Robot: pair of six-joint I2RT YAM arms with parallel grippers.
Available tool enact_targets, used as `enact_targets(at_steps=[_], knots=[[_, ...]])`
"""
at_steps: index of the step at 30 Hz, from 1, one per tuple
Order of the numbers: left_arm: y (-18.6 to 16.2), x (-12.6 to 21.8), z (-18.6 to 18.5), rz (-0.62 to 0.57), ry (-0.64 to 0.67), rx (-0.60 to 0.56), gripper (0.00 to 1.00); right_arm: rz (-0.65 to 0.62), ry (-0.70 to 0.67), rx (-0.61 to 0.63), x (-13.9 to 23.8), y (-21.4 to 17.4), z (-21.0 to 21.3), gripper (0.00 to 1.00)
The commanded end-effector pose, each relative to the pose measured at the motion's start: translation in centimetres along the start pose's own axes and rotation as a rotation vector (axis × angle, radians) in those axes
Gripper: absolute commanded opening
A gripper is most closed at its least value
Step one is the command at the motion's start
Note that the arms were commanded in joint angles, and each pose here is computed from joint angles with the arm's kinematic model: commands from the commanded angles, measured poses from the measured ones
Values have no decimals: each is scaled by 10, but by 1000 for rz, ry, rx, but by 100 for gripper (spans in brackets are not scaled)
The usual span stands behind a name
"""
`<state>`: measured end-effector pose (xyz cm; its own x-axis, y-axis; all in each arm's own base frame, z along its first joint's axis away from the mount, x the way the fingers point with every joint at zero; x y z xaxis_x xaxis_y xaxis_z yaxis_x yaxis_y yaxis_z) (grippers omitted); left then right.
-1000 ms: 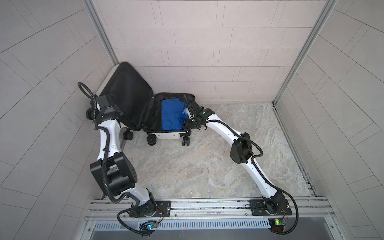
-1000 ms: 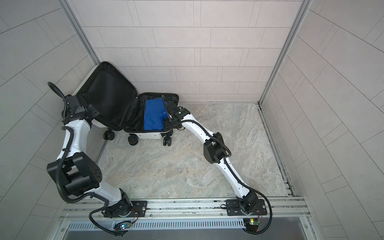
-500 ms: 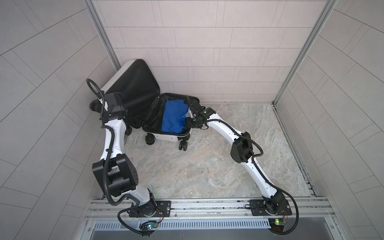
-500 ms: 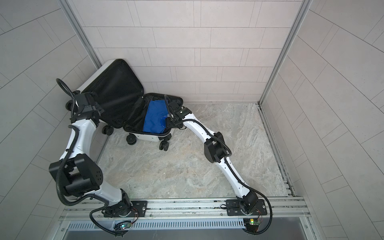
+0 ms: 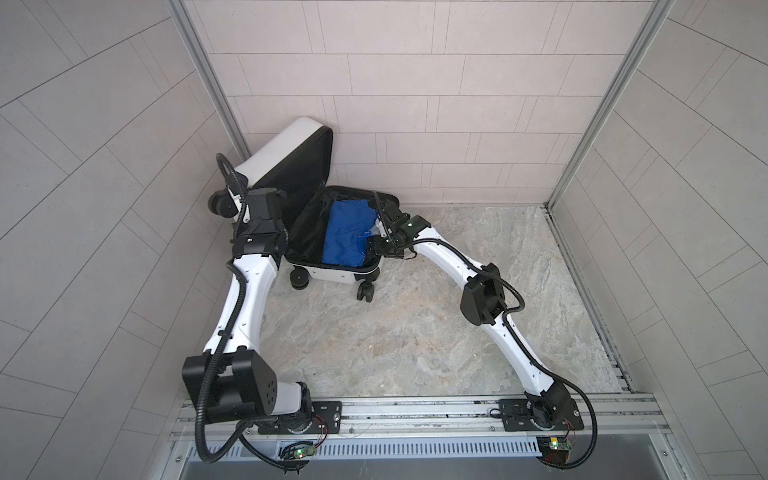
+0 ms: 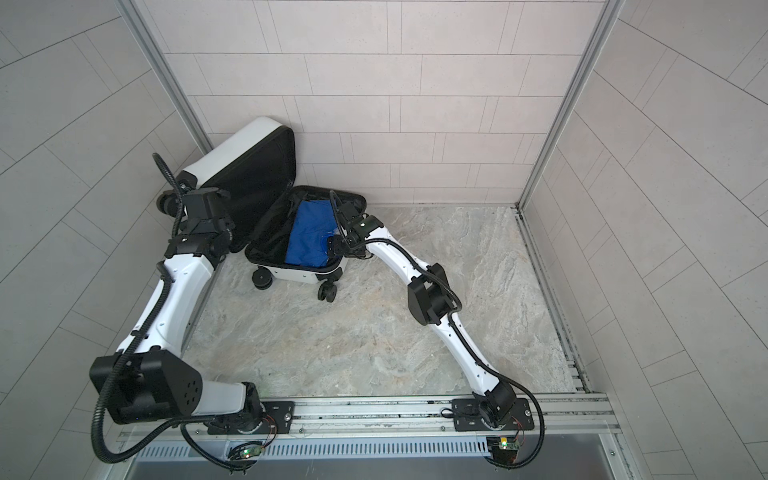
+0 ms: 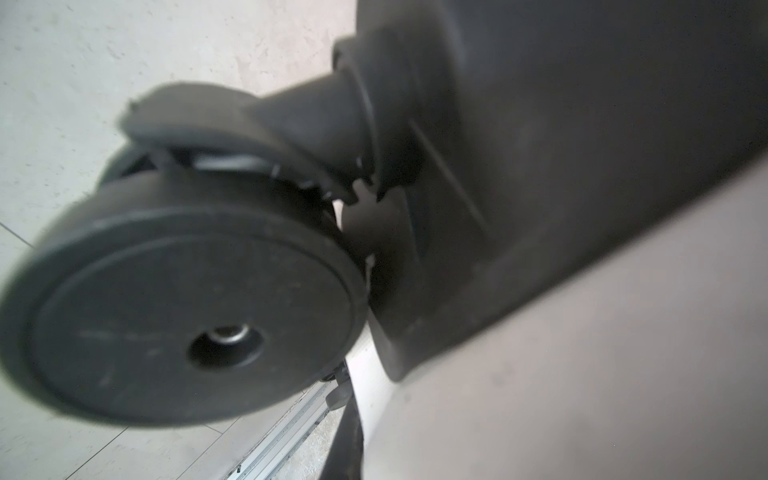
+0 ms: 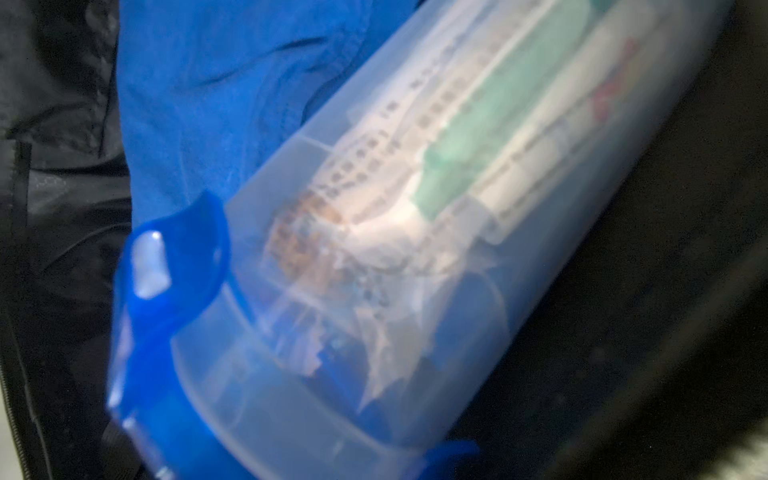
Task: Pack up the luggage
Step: 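Grasp the suitcase lid edge with the left gripper and lift it upward, then swing the lid shut with the left gripper while the right steadies the suitcase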
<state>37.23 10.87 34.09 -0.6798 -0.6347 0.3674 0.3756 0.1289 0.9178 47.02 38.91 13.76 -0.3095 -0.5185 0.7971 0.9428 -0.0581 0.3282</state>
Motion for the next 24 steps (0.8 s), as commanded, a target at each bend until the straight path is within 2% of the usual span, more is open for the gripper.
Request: enact_targets(at_steps=[1, 11, 14, 20, 24], knots=[[12, 23, -18, -59, -127, -7, 0, -56, 105, 38, 48, 13, 35, 84], [0, 28, -18, -47, -131, -22, 0, -96, 61, 61, 119, 27, 11, 85], [-2, 30, -17, -48, -135, -21, 0, -107, 22, 49, 132, 28, -7, 82], [-4, 37, -20, -50, -158, -19, 0, -100, -49, 1, 132, 23, -48, 59], [-7, 42, -26, -48, -173, -23, 0, -83, -67, -49, 112, 17, -70, 49]])
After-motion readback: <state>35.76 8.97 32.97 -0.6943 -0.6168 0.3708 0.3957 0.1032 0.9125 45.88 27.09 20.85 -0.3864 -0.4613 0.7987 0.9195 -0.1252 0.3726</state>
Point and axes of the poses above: each gripper's point midway between its finger pads, its own x axis back along the fingers, its own z axis along the line the jaws close on, y = z × x, the point moved 4 cm from there along x, back along the fingers, and after that the axes turned 7 degrees about -x, right-handed, at the moved point
